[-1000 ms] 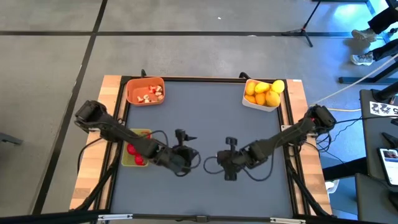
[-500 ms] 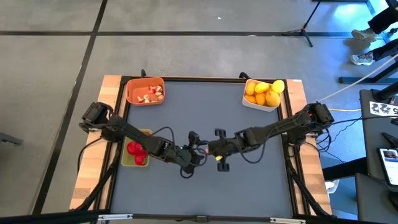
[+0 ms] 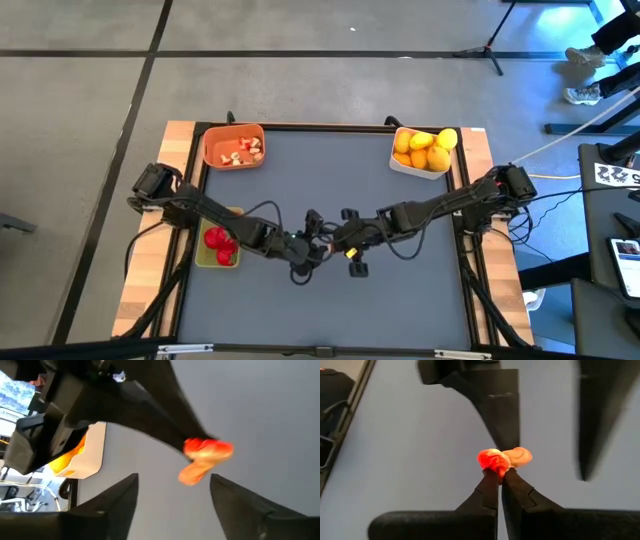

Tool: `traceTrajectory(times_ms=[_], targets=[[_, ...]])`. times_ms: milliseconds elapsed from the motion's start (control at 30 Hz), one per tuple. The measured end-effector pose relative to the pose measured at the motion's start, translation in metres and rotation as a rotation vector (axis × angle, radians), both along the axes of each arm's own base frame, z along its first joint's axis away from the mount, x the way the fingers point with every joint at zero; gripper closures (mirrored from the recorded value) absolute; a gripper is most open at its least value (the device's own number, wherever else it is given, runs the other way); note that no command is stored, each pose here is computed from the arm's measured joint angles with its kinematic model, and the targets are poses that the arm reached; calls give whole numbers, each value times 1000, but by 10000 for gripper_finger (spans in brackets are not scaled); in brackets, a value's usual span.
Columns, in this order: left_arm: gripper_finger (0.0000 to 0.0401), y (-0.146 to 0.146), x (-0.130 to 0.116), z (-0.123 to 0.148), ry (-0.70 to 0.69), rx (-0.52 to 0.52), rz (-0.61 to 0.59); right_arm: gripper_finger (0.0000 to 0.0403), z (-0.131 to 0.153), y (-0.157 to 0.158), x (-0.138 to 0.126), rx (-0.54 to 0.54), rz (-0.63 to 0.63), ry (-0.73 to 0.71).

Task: Sort produce into baskets
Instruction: Put the red mushroom into the orange bin

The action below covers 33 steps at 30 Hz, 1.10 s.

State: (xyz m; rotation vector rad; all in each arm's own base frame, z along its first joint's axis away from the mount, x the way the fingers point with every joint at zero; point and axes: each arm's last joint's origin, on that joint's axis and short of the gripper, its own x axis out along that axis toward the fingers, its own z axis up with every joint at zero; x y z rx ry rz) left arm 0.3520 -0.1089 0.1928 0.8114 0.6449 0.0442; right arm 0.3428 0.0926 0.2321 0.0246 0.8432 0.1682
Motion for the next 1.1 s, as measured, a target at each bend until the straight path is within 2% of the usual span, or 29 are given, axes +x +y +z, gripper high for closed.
traceTrajectory(times_ms=[267,633,767,967,1100], targets=[[265,-8,-3,0,10,15,-33,397,0,-7,2,25,-62,5],[362,-9,-3,0,20,65,-66,392,0,-6,1,58,-84,17],[383,-9,-3,0,19,59,-71,357,0,-6,1,62,-80,18],[393,-9,-2,1,12,56,-75,263,-1,-6,0,64,-64,35],[394,-9,-2,1,6,40,-67,219,5,-6,-1,62,-52,79]])
